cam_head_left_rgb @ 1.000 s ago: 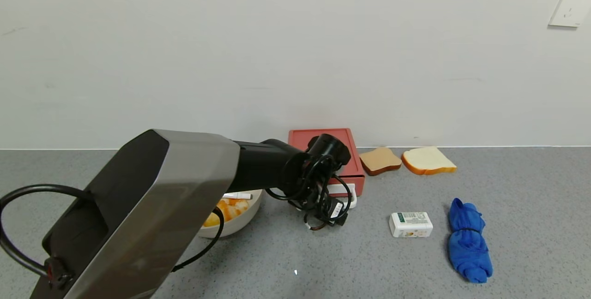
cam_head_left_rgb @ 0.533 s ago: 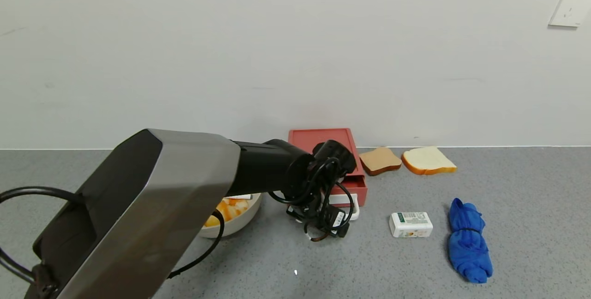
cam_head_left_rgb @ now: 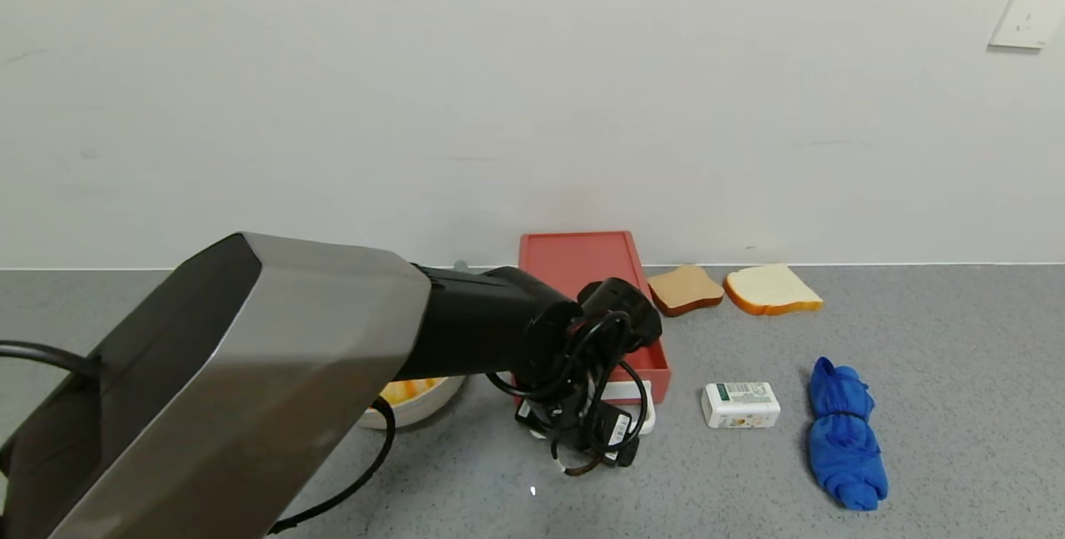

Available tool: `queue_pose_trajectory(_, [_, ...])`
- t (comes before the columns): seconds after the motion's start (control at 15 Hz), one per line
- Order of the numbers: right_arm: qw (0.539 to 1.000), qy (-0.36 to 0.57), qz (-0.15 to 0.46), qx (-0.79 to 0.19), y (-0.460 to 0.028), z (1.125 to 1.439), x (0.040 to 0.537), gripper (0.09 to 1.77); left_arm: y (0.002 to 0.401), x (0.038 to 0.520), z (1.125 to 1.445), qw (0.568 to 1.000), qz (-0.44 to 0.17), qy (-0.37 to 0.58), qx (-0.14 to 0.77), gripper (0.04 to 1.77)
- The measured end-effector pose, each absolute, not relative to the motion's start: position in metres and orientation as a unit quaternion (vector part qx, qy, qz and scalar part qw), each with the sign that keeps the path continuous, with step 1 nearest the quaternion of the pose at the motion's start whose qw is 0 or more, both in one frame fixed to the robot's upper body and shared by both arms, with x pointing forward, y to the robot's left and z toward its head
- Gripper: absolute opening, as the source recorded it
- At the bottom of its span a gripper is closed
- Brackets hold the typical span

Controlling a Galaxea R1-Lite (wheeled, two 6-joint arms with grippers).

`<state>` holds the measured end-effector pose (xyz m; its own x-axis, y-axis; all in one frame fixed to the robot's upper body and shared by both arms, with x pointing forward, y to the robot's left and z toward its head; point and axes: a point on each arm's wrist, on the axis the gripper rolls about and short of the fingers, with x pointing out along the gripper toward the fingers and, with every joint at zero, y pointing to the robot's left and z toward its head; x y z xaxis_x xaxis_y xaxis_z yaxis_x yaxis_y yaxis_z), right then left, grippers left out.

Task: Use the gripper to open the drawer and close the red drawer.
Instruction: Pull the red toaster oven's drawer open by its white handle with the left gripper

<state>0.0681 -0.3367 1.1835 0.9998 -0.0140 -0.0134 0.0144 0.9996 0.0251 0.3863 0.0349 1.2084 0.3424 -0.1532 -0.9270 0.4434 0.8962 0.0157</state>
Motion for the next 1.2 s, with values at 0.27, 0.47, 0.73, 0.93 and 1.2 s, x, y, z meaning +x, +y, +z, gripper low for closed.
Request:
queue_pose_trajectory(0.27, [1.000, 0.007, -0.007, 0.013, -0.337, 1.184, 0.068, 1.71, 0.035, 0.368, 1.213, 0.804, -0.187, 0.549, 0.133, 1.72])
queue_pose_trajectory(0.47, [1.000, 0.007, -0.007, 0.013, -0.337, 1.184, 0.068, 1.71, 0.034, 0.353, 1.213, 0.799, -0.188, 0.555, 0.136, 1.72])
queue_pose_trajectory(0.73, [1.000, 0.007, -0.007, 0.013, -0.337, 1.184, 0.068, 1.71, 0.034, 0.344, 1.211, 0.793, -0.186, 0.563, 0.138, 1.72])
queue_pose_trajectory(0.93, [1.000, 0.007, -0.007, 0.013, -0.337, 1.184, 0.068, 1.71, 0.034, 0.337, 1.211, 0.790, -0.187, 0.567, 0.142, 1.72])
queue_pose_trajectory(1.2, [1.000, 0.007, -0.007, 0.013, -0.337, 1.184, 0.068, 1.71, 0.034, 0.326, 1.209, 0.783, -0.192, 0.572, 0.152, 1.72])
